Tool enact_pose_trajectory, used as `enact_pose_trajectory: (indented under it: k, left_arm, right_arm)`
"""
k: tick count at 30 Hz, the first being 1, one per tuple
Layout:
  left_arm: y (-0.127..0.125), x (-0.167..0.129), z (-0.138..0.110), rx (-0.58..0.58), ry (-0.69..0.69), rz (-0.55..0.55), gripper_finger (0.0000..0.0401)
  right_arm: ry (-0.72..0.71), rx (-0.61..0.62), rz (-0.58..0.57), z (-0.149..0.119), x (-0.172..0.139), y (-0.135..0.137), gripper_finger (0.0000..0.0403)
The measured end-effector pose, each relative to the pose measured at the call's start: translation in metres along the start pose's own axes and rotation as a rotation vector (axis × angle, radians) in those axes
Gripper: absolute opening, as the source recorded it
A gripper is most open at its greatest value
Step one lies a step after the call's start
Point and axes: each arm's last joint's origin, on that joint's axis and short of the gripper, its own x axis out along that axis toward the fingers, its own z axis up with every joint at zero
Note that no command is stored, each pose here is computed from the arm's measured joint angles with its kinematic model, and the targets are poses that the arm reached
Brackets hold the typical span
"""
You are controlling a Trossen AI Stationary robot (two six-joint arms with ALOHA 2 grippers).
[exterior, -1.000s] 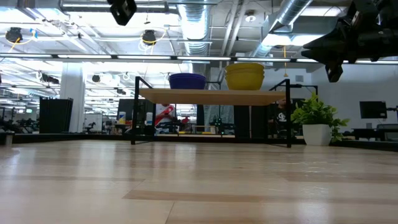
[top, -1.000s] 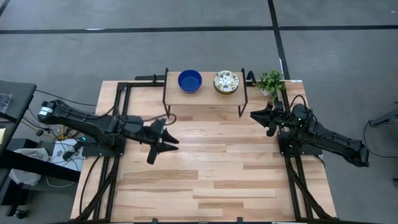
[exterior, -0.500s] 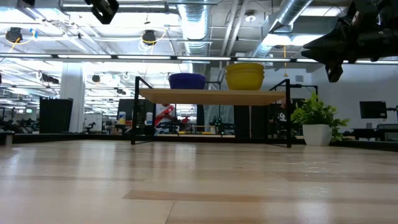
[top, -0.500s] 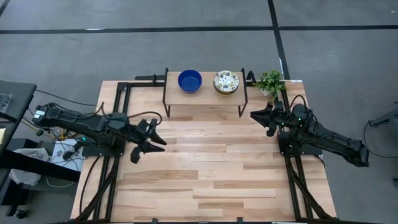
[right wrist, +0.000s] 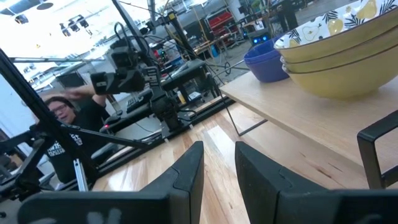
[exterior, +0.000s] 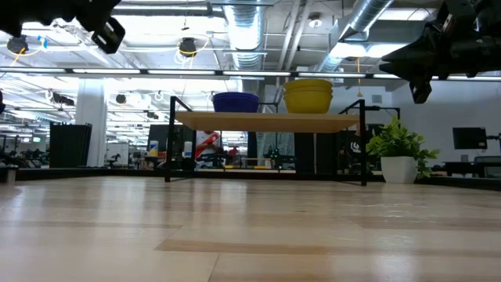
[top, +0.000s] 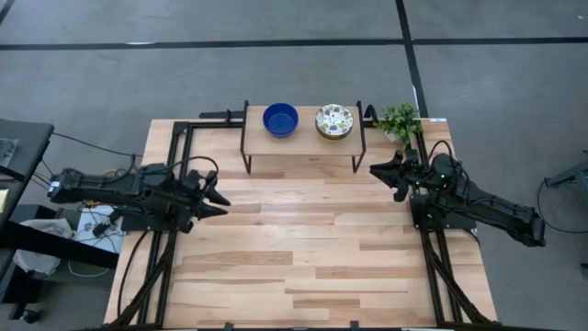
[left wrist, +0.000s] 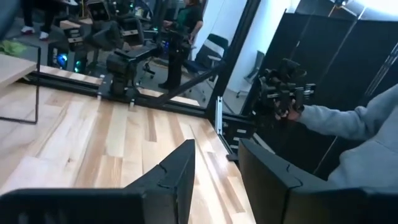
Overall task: Pick & Place Mini bowls
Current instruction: Return to Home Position
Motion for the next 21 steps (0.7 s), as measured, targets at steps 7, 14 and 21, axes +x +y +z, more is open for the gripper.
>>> enact_pose_trajectory:
  k: [7,14,21]
  left_arm:
    - [0.0,-0.013,-0.011,0.002,-0.056,-0.003,0.0122]
    - [0.003,-0.019,-0.027,0.008,-0.068,-0.007,0.0122]
    - [0.008,-0.021,-0.041,0.001,-0.068,0.032,0.0122]
  right_arm:
    - [0.001,0.0,0.0,0.0,0.0,0.0,0.0082]
    - [0.039,0.01,-0.013,-0.004,0.0,-0.001,0.0082]
    - [0.04,-0.038,-0.005,-0.004,0.0,-0.001,0.0082]
